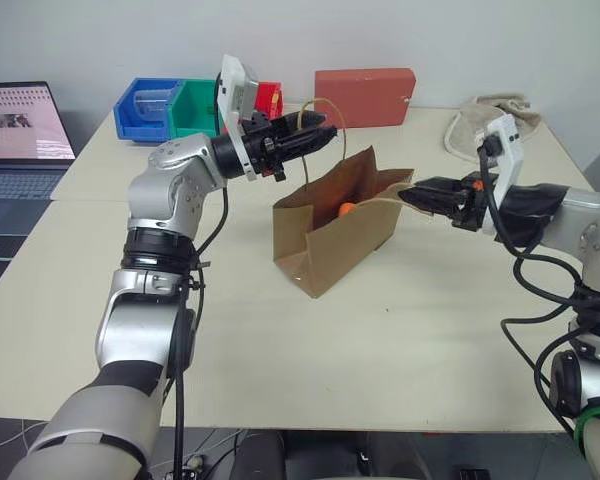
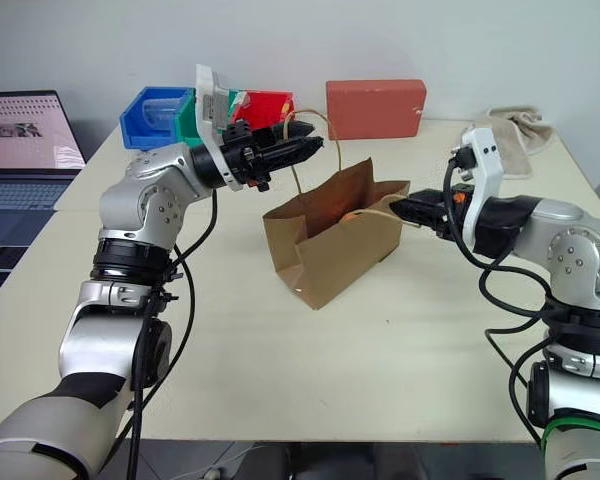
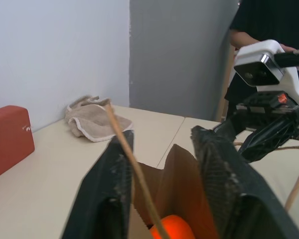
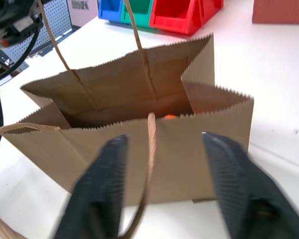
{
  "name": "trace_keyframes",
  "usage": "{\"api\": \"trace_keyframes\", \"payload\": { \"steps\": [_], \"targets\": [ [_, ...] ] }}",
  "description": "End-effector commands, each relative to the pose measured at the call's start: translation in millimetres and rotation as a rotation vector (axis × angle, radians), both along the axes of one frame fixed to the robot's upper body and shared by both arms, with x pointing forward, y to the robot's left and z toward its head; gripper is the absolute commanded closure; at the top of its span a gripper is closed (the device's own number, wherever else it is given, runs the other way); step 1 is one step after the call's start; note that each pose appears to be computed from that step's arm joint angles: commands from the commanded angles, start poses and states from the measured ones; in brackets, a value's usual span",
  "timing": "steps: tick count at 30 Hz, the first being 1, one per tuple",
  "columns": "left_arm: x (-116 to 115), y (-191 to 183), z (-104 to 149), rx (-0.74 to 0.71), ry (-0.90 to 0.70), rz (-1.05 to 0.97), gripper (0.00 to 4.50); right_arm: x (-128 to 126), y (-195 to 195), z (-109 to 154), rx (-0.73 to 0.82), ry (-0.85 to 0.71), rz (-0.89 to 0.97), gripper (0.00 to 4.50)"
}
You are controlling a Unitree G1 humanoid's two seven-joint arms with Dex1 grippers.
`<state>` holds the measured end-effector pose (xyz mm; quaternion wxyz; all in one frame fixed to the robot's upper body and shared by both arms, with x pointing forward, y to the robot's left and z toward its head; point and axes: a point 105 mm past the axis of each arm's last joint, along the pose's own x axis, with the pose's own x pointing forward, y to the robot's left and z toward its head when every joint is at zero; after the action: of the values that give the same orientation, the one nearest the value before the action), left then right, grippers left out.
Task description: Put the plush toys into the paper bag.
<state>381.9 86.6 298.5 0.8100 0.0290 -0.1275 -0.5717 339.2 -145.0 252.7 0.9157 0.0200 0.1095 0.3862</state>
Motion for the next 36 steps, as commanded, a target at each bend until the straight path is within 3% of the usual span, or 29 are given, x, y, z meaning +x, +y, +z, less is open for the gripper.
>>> {"api": "trace_keyframes", "payload": {
  "steps": [1,3,5,10,15,18,23,36],
  "targets": [
    [-12,15,15,0.012,-0.076,0.024,1.40,-9,-4,34,0.019,-0.119,0.008,0.65],
    [-14,23,13,0.030,-0.085,0.064,0.71,-8,-8,45,0.035,-0.146,-0.015,0.00],
    [-14,33,10,0.056,-0.105,0.120,0.06,-5,-14,60,0.099,-0.174,-0.038,0.00],
    [-24,48,-4,0.093,-0.081,0.165,0.02,-1,-22,83,0.125,-0.302,-0.061,0.00],
    [-31,70,-16,0.113,-0.034,0.229,0.02,-11,-23,72,-0.090,-0.450,0.024,0.00],
    [-46,73,-38,0.118,0.049,0.196,0.02,-35,-14,49,-0.204,-0.426,0.220,0.00],
    [-63,64,-62,0.091,0.133,0.144,0.02,-68,5,31,-0.236,-0.365,0.450,0.00],
    [-55,47,-93,0.133,0.204,0.104,0.02,-83,12,20,-0.230,-0.290,0.518,0.00]
  ]
}}
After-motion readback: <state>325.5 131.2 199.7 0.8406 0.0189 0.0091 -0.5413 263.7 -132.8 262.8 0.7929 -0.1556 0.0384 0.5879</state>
